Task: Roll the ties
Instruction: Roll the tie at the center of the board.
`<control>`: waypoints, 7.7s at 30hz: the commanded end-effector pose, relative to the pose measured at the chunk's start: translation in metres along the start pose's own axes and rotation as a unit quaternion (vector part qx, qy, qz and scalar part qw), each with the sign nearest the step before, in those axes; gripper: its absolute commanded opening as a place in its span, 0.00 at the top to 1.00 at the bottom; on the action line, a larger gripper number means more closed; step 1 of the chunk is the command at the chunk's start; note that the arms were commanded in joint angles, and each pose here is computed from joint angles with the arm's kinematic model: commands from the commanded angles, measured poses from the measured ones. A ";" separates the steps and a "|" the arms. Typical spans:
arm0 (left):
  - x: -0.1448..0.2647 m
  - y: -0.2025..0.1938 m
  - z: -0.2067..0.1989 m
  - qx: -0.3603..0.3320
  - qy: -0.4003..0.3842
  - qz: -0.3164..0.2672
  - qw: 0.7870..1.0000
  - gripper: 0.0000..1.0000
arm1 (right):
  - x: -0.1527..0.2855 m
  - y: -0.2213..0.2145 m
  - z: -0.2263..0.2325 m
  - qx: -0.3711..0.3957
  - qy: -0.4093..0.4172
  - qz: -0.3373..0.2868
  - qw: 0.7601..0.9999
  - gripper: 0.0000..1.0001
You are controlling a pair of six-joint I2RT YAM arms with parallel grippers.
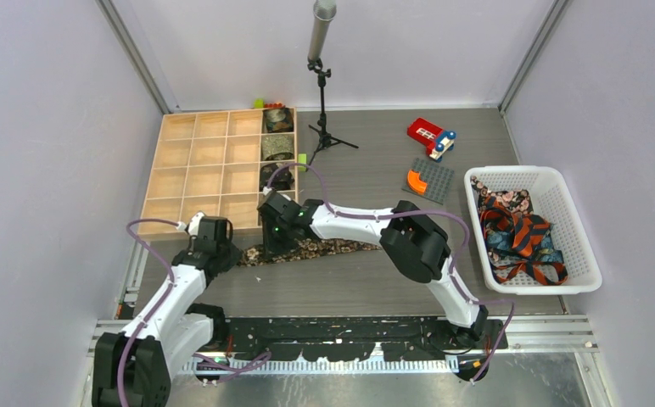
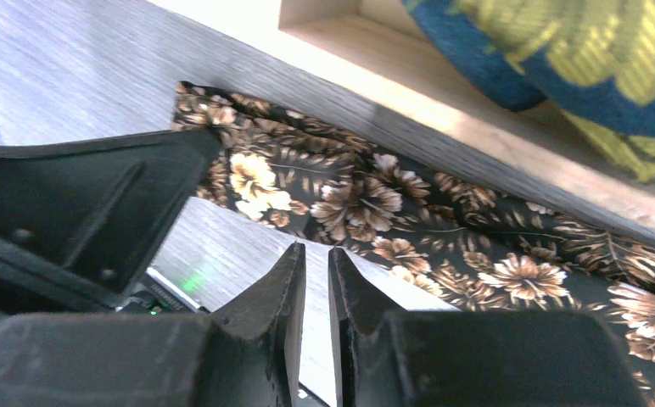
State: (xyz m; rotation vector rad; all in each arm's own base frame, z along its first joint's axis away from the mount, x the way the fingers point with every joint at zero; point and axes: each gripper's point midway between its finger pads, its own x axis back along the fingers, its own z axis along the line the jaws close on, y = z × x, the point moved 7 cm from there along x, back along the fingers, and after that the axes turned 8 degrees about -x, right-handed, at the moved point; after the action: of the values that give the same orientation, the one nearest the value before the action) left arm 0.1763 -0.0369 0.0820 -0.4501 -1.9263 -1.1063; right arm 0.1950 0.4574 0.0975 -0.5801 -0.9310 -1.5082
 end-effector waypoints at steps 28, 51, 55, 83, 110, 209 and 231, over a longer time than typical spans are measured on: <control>0.034 0.024 -0.005 -0.029 -0.005 -0.030 0.999 1.00 | -0.021 0.007 0.038 -0.001 0.064 0.011 0.998 0.84; 0.049 0.032 -0.026 -0.094 -0.040 0.001 0.995 1.00 | -0.024 0.011 0.056 -0.002 0.150 0.033 0.988 0.84; 0.048 0.031 -0.022 -0.078 -0.023 -0.012 0.997 1.00 | -0.025 0.016 0.052 -0.006 0.145 0.027 0.989 0.84; 0.052 0.031 -0.003 -0.010 0.013 -0.080 0.997 1.00 | -0.027 0.022 0.056 0.020 0.127 0.009 0.992 0.83; 0.046 0.028 -0.019 -0.056 0.038 -0.100 0.993 1.00 | 0.012 0.023 0.038 0.033 0.127 0.005 0.991 0.83; 0.088 0.039 -0.001 -0.097 0.024 -0.150 0.984 0.10 | 0.014 0.032 0.041 -0.018 0.059 -0.013 0.998 0.44; 0.070 0.030 0.002 -0.077 0.046 -0.121 0.989 0.21 | -0.015 0.020 0.027 0.003 0.041 -0.010 0.999 0.90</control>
State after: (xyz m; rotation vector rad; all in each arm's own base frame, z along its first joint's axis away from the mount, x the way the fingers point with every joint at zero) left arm 0.1487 -0.0253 0.1578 -0.2708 -1.8498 -1.4621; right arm 0.2109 0.4870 0.0976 -0.5627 -0.8626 -1.5114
